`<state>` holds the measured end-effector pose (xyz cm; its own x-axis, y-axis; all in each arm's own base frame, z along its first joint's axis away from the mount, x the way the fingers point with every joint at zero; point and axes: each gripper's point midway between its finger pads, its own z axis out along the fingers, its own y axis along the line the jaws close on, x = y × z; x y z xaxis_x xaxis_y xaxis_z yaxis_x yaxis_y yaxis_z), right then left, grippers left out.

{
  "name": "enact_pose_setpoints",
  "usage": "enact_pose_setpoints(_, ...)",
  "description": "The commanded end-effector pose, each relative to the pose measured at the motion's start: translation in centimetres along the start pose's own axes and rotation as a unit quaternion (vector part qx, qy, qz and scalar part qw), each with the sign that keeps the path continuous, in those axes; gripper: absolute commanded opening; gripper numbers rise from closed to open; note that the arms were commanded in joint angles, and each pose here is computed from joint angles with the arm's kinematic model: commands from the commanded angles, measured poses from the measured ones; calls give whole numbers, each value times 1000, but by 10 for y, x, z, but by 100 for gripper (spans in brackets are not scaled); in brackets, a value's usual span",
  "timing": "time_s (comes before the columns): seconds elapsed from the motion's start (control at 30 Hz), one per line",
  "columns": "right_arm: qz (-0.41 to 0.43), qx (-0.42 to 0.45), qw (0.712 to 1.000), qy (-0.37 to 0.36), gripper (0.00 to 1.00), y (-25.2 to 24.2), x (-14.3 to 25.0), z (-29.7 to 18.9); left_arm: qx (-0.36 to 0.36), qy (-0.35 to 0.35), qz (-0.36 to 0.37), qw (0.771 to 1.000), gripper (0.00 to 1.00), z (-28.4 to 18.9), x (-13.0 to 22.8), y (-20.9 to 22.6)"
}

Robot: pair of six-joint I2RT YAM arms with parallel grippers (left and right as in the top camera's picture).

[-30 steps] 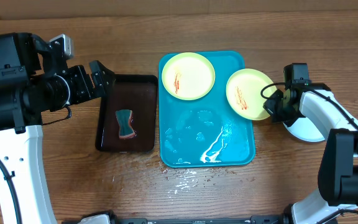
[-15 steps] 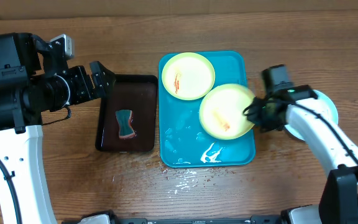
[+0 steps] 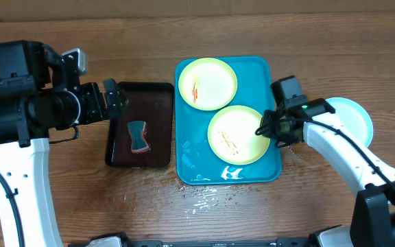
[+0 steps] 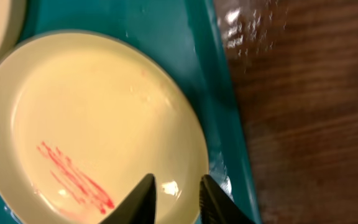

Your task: Clean dirty plates on tray and stack at the side

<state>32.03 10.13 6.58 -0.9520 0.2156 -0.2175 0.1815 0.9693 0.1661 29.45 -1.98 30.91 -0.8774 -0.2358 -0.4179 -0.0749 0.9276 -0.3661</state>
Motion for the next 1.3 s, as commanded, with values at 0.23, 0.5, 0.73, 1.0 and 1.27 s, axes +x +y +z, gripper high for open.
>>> enact_pose_setpoints(0.23,-253,-32,965,-63,39,10,-34,7,-33,67,-10,997,100,45,33,21)
enact_pose_setpoints(0.5,-293,-53,954,-32,41,18,-23,42,-30,77,-2,997,100,59,39,20)
enact_pose_setpoints(0.73,-292,-56,954,-23,41,17,-19,45,-29,79,21,996,100,63,41,10)
enact_pose_setpoints(1.0,-319,-53,946,-11,40,14,-12,47,-63,82,35,994,100,64,44,14)
enact_pose_setpoints(1.27,-364,-19,931,-23,45,6,-21,47,-81,92,22,992,100,63,49,20)
